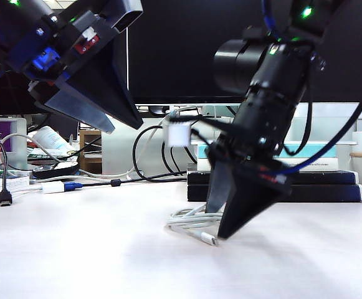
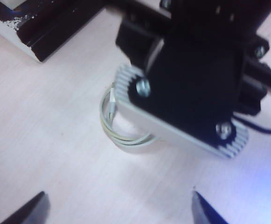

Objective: Unfold the white charging cable into a straight cable.

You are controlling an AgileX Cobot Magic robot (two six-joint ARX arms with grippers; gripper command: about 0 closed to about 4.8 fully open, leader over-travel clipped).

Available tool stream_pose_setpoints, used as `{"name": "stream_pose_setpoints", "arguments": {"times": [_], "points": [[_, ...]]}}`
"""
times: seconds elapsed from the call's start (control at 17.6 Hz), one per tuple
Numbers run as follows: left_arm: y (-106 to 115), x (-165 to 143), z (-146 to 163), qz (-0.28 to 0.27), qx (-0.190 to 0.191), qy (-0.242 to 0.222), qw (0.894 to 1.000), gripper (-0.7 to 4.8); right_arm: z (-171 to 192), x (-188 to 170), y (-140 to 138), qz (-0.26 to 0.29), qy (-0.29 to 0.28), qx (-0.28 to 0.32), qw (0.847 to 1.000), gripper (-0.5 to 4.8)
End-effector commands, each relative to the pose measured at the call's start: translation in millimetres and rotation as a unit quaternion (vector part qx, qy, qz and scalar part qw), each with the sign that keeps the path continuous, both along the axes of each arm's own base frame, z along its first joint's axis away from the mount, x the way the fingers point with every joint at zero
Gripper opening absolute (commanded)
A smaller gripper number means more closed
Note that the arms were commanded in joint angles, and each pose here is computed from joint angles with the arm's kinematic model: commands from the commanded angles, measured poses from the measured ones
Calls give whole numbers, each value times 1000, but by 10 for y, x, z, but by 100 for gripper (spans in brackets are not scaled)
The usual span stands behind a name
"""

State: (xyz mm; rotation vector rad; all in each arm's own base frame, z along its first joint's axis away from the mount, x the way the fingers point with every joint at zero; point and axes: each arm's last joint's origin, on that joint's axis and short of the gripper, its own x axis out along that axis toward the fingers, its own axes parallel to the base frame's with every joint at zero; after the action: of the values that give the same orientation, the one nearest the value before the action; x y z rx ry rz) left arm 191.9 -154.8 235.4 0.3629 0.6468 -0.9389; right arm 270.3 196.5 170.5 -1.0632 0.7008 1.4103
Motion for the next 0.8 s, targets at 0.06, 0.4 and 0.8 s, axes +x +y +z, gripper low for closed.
{"name": "stream_pose_setpoints", "arguments": {"times": [0.06, 0.4, 0.8], "points": [[-9, 7, 34, -3, -8, -7, 1000, 404, -79, 22, 56, 3, -6, -8, 1000, 100], [31, 95, 87, 101, 52, -99, 988, 404, 310, 295, 224, -114, -91, 24, 989, -4], [237, 276, 301, 100, -50, -145, 983, 479, 1488, 296, 222, -189, -108, 102, 971, -5]]}}
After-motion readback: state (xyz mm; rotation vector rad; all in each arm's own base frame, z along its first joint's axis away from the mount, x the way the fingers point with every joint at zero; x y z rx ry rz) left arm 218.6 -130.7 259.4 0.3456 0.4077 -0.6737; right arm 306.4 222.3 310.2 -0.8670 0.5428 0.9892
